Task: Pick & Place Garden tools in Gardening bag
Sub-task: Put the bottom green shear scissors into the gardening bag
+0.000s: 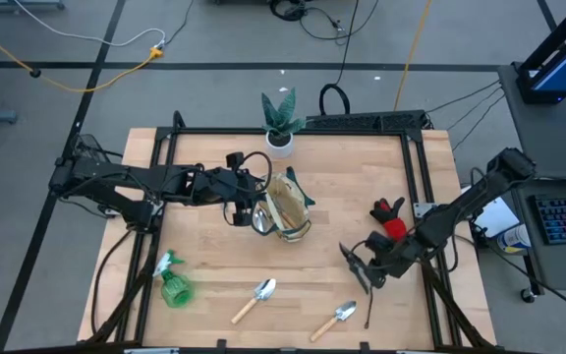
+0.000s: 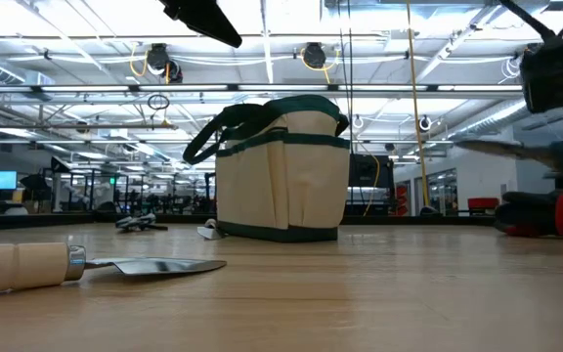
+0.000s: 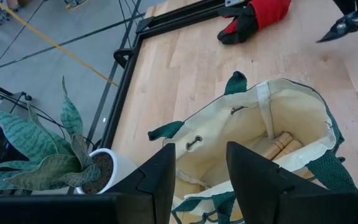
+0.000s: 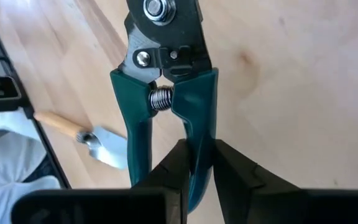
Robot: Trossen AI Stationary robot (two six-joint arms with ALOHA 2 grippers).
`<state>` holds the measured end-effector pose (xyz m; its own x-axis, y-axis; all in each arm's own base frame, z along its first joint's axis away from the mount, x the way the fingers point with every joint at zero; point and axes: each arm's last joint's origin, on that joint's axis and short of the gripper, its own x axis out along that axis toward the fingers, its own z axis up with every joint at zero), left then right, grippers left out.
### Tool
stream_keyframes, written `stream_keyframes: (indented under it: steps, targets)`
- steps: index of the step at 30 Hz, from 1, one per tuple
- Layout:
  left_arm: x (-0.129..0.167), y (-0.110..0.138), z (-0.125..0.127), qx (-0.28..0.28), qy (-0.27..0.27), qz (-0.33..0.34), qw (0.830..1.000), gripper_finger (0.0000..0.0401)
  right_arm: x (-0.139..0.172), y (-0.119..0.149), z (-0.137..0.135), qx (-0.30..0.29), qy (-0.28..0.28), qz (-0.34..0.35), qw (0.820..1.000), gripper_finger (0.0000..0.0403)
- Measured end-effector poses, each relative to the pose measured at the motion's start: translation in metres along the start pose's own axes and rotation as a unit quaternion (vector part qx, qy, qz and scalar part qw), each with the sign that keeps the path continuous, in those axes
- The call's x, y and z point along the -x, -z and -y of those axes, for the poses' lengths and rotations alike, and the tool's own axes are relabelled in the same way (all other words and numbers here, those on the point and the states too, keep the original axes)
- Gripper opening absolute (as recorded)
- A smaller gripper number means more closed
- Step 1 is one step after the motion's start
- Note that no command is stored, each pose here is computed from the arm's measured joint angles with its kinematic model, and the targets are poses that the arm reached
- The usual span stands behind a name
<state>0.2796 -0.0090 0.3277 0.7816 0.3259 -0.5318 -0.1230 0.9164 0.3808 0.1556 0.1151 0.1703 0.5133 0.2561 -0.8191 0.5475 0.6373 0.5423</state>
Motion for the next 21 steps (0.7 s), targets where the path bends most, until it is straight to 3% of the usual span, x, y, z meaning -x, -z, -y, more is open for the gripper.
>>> stream_keyframes:
  steps: [9,21]
  targets:
    - [0.000,0.000,0.000,0.000,0.000,0.000,1.000,0.0150,0.001,-0.023,-0.004,0.050,-0.025,0.067,0.996,0.0045]
    - [0.000,0.000,0.000,0.000,0.000,0.000,1.000,0.0150,0.005,-0.048,-0.016,0.136,-0.090,0.139,0.977,0.0045]
